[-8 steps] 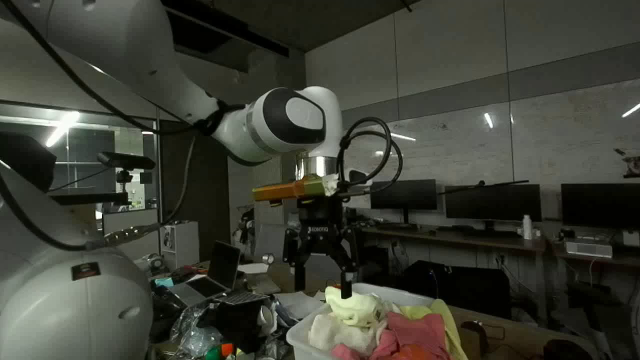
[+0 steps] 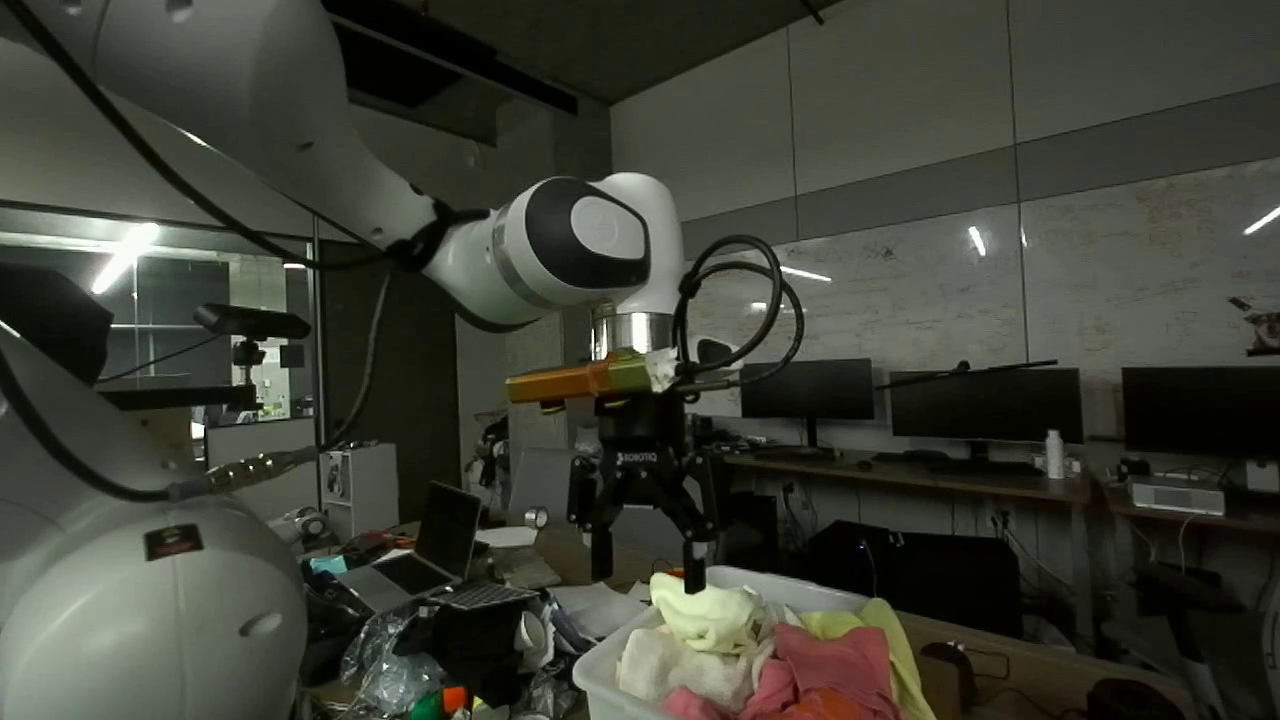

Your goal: Remove the shirts from the basket.

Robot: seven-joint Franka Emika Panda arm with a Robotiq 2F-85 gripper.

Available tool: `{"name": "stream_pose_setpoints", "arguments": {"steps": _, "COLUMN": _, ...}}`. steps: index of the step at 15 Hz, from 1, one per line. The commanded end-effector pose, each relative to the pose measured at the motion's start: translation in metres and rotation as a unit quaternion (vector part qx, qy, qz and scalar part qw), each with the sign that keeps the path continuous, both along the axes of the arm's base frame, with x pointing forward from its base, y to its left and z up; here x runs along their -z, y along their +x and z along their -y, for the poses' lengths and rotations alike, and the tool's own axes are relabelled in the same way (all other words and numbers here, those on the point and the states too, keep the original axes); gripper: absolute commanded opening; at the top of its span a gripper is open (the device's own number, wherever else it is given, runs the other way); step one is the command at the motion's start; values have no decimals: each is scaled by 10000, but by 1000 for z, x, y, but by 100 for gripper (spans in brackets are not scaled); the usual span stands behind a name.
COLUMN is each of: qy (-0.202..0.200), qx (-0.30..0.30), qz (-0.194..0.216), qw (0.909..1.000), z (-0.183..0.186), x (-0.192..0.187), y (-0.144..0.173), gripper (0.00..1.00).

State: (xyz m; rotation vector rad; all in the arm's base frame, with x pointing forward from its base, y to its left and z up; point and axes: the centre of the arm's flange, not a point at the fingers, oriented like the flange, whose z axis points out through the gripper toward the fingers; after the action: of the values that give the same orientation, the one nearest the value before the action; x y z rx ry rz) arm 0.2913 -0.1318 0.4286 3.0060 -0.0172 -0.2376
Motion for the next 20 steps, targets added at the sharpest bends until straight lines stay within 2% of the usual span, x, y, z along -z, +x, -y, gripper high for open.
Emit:
{"name": "stream_pose_setpoints", "arguments": {"steps": 1, "qy": -47, "qx": -288, "qz": 485, "qw": 9984, "z": -10, "x": -1, "y": 27, "gripper": 100}}
{"name": "stream_pose_setpoints", "arguments": {"steps": 6, "qy": -222, "qx": -677, "qz": 1532, "qw": 9856, "z": -45, "x": 1, "y": 86, "gripper": 100}}
{"name": "stream_pose_setpoints", "arguments": {"steps": 10, "qy": -60, "qx": -767, "qz": 1792, "qw": 9808, "z": -64, "x": 17, "y": 121, "gripper": 100}}
{"name": "stream_pose_setpoints", "arguments": {"steps": 18, "qy": 638, "qx": -685, "qz": 1320, "qw": 9868, "z": -74, "x": 80, "y": 166, "gripper": 100}}
{"name": "stream_pose_setpoints", "arguments": {"steps": 20, "qy": 663, "qx": -643, "qz": 1213, "qw": 9883, "z": -71, "x": 100, "y": 177, "gripper": 100}}
